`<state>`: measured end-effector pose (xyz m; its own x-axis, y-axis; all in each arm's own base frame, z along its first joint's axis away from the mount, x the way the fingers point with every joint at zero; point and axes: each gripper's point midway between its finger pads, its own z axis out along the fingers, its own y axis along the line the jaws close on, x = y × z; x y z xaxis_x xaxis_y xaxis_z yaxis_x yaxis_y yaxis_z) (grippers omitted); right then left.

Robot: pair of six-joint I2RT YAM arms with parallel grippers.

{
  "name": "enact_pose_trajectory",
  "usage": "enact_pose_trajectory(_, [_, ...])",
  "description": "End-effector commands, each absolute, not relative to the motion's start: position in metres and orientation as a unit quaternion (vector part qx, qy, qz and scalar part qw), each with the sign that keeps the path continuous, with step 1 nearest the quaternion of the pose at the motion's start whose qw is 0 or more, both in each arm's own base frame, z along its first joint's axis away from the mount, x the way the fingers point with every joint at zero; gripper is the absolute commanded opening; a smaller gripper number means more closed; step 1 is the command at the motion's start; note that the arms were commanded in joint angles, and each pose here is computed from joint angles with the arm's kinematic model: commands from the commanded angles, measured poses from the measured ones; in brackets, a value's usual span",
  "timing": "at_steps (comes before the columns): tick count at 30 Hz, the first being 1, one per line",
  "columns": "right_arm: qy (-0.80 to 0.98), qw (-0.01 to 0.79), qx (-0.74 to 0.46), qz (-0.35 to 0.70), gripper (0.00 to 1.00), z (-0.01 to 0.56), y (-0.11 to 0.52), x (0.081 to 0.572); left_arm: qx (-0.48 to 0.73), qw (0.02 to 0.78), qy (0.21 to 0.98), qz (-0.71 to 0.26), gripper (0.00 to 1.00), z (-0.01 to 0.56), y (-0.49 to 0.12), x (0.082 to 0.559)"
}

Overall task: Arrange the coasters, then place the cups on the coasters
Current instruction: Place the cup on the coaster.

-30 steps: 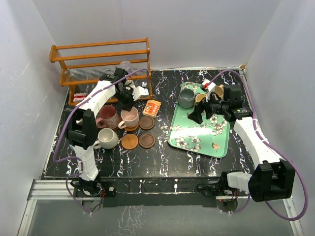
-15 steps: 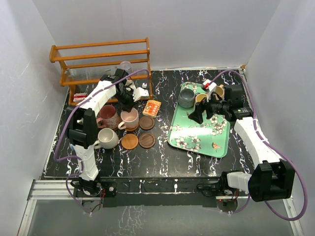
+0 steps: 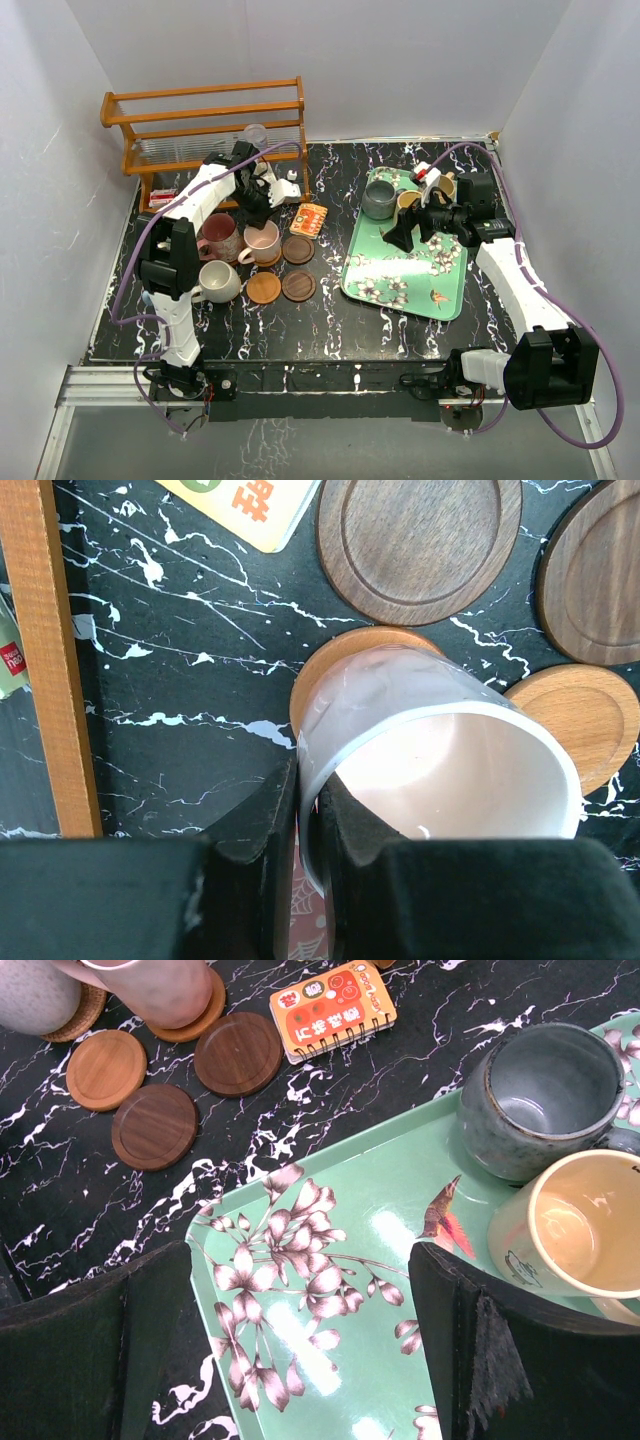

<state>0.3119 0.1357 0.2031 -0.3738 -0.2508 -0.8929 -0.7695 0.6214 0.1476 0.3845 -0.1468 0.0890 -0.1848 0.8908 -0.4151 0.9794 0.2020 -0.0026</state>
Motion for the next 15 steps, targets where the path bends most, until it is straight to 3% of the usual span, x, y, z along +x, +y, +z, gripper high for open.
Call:
enact_pose_trajectory(1, [0.767,0.464,-0.337,0.286,0.90,0.2066,0.1360,0.3147,0.618,0.166,0.752,-0.161,0.00,0.0972,-0.1503,0.3766])
enact_pose_trajectory(15, [0.767,0.464,-0.336,0.288,0.91,0.2065,0.1347,0.3146,0.616,0.161,0.754,-0.163,0.00,0.0937,-0.1504,0.3778])
